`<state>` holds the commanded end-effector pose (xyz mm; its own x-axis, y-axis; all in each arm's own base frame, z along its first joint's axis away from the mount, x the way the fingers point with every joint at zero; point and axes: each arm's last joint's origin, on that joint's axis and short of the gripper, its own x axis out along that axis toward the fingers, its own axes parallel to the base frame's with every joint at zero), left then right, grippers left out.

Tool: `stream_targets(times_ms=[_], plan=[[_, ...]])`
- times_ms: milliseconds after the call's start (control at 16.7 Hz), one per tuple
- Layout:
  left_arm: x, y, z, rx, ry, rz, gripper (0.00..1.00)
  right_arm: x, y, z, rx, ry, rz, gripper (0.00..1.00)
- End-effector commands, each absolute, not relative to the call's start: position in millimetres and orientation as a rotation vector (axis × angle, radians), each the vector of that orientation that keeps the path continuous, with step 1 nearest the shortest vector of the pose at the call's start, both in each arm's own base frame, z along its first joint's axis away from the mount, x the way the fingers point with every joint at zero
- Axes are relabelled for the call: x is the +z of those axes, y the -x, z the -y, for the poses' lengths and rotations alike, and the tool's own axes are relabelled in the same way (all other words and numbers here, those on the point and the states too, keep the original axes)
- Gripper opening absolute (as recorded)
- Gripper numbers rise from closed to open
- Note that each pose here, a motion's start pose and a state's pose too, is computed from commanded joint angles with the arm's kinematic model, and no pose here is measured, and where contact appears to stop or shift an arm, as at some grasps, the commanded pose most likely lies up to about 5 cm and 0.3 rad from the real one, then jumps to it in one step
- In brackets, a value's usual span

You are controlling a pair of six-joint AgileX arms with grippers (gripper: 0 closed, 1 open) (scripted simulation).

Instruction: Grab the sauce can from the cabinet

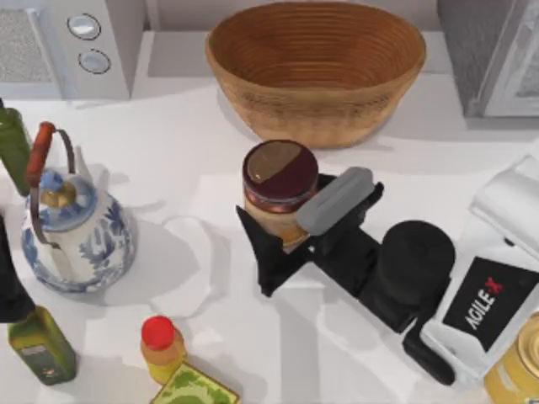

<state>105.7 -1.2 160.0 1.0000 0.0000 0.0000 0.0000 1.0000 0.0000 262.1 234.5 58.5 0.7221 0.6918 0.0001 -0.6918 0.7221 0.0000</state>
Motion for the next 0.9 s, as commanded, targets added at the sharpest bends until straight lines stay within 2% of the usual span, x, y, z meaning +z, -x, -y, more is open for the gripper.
stream_targets(times_ms=[780,900], plan=[[160.0,-105.7,1.2,0.000,0.000,0.000,1.00,58.5,-262.1,-234.5,0.764,0.000,0.000,0.98],[160.0,-105.7,1.2,0.000,0.000,0.000,1.00,58.5,-262.1,-234.5,0.764,0.000,0.000,1.00]])
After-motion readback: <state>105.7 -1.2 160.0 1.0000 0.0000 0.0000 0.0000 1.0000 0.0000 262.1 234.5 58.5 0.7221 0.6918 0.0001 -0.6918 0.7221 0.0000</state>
